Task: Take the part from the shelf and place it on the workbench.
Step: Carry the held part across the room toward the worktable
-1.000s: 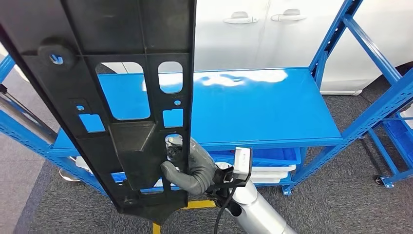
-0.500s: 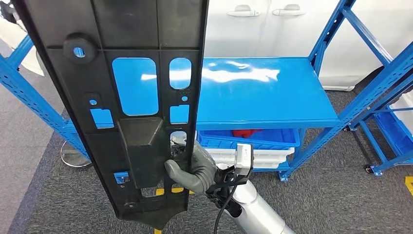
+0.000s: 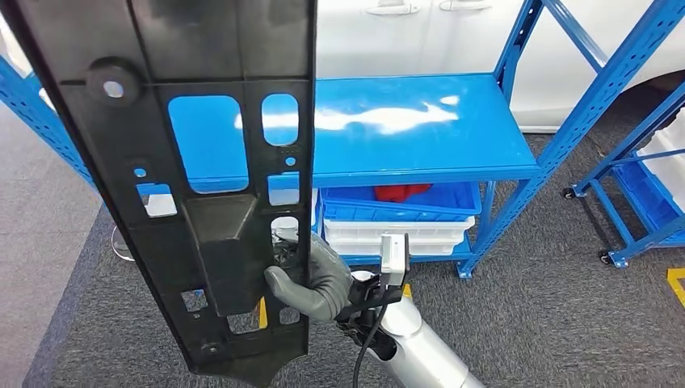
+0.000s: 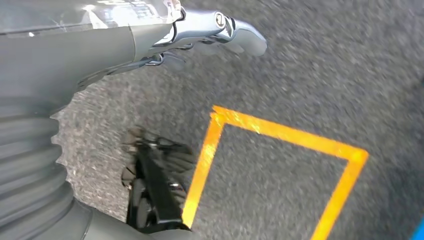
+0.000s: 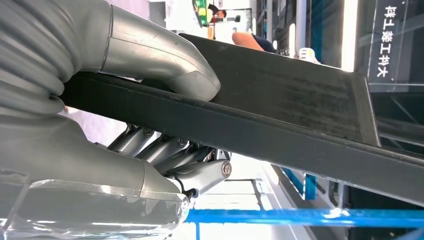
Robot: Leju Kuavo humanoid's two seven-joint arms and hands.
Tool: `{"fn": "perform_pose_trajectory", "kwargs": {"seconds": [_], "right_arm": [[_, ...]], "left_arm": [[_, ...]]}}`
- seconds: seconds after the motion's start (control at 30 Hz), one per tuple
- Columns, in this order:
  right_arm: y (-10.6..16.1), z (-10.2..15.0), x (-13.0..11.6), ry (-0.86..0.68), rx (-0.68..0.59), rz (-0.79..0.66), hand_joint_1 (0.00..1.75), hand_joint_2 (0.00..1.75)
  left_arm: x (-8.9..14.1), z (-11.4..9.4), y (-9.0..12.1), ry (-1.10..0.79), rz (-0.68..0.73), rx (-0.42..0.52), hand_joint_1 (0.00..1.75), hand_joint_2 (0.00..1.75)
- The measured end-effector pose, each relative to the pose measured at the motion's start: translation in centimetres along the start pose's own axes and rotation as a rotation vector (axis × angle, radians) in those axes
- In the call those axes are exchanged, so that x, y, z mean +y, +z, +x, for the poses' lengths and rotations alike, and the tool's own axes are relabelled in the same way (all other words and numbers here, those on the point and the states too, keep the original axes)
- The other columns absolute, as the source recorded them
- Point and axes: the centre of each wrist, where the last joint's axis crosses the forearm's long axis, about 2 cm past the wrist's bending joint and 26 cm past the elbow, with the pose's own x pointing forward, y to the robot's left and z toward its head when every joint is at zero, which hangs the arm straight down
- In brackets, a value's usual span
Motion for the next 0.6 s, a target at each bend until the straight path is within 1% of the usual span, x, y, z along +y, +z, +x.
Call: {"fn": "perform_pose_trajectory", "kwargs": {"seconds": [0.27, 0.6], "right_arm": [[-1.8, -0.1, 1.0, -0.059, -0.05, 0.047, 1.75, 1.75], [-1.7, 0.1, 0.4, -0.085, -0.082, 0.082, 1.75, 1.75]], "left_arm": [[-0.2, 0.3, -0.1, 0.031, 0.033, 0.003, 0.0, 1.75], [-0.3, 0.1, 0.0, 0.016, 0.081, 0.029, 0.0, 1.75]]}}
